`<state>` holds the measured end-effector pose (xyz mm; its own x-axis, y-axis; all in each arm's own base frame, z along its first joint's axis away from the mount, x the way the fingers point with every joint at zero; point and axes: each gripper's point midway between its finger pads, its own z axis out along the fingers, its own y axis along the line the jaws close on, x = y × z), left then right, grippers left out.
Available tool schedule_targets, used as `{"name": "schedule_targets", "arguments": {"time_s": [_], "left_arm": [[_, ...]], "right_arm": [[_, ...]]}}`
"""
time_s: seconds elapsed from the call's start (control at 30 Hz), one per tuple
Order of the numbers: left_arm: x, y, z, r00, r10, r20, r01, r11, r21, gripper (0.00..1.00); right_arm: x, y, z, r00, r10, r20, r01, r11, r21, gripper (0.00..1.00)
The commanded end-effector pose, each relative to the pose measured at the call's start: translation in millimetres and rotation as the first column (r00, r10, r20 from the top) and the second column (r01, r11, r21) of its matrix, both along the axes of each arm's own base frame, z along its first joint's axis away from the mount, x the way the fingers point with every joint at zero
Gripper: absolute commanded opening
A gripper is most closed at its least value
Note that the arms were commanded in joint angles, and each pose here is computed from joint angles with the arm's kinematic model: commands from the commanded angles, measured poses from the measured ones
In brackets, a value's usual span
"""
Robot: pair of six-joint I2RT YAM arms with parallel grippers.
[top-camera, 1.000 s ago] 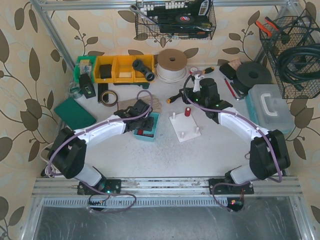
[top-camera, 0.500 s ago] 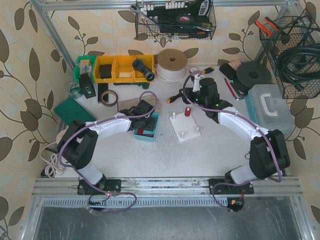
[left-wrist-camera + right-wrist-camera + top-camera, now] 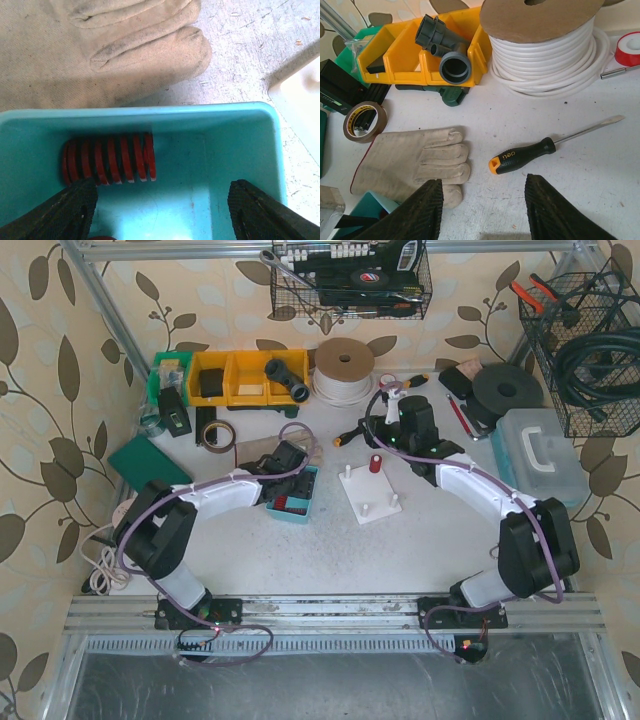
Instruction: Install the large spring
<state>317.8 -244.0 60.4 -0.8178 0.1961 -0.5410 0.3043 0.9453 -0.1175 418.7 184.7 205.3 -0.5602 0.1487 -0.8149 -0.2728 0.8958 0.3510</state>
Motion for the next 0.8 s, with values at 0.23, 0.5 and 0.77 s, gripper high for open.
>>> {"name": "schedule_targets", "arguments": {"time_s": [0.23,0.5,0.77], "left_arm": [[20,1,7,0.995,0.05,0.081,-0.05,0.999,0.0,0.6],[24,-4,-14,0.998,0.061,0.025,-0.062,0.998,0.029,0.53],[10,-24,-17,0.998,0.039,-0.038,-0.041,0.999,-0.033,0.46]], "right_arm": [[6,5,9,1.0,0.014,0.021,-0.014,1.0,0.004,0.46],[6,6,9,1.0,0.02,0.022,-0.02,1.0,0.009,0.46],[7,7,9,1.0,0.02,0.022,-0.021,1.0,0.008,0.46]]}}
